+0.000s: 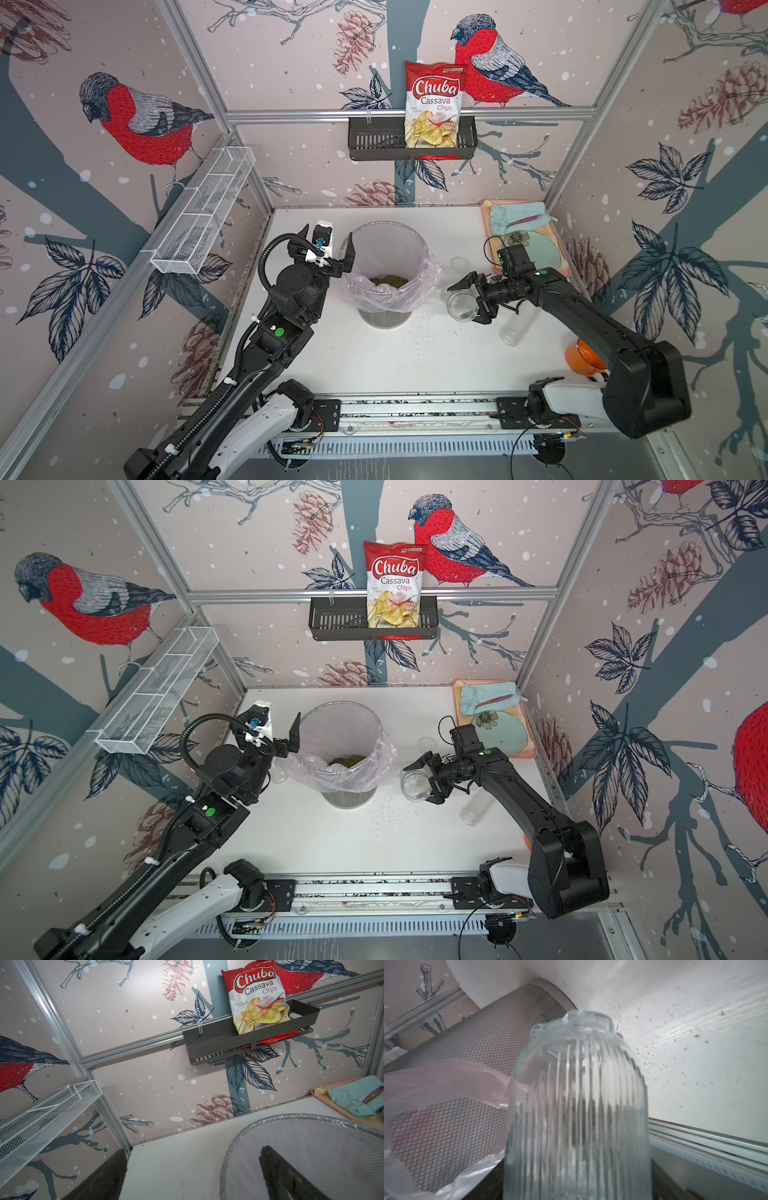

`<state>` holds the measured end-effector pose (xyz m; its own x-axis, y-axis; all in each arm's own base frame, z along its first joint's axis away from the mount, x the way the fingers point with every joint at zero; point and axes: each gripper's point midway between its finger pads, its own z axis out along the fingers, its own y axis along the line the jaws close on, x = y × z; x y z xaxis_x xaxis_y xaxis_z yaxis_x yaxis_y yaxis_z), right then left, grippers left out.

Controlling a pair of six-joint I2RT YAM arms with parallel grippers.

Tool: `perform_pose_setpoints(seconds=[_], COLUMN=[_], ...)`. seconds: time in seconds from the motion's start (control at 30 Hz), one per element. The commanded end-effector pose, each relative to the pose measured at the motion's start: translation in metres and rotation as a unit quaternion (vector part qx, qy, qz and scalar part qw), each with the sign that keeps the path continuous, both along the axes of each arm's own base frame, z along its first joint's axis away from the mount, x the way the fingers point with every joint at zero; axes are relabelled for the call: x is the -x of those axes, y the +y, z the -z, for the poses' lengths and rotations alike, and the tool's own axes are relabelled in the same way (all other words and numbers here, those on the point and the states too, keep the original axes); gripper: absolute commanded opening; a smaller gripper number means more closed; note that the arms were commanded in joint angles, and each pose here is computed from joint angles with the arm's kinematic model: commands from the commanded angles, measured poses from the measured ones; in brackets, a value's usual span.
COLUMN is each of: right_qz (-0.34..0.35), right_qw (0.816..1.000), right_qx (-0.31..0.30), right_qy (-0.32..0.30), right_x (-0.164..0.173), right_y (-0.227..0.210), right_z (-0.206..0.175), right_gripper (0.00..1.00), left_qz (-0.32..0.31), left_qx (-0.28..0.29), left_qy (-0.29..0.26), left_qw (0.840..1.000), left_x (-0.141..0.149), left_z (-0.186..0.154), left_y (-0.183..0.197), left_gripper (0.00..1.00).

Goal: Empty moldy mung beans from jars
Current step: Place the jar at the center of the board.

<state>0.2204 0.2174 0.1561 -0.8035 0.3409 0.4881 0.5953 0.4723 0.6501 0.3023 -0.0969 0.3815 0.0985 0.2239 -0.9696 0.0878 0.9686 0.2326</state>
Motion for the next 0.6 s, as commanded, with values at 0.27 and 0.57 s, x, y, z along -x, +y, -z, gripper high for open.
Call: perform_pose_setpoints(seconds=[0.27,0.57], right_qz=[-0.095,-0.154], right_qw=[0.993,0.98], right_qx=[0.007,0.034], right_qy=[0.072,0.123], right_x=[0.045,0.085], right_y=[0.005,-0.003], right_z=[0.025,0.039], right_gripper=[0.28,0.27], left_qz=[-0.002,0.003], left_qx=[0.0,0.002], left_qy=[-0.014,-0.013], left_qw=[1.0,1.0], left_x=[0.0,0.001], left_z=[-0.004,-0.005], left_y=[0.001,0.0], left_gripper=[0.97,0.97])
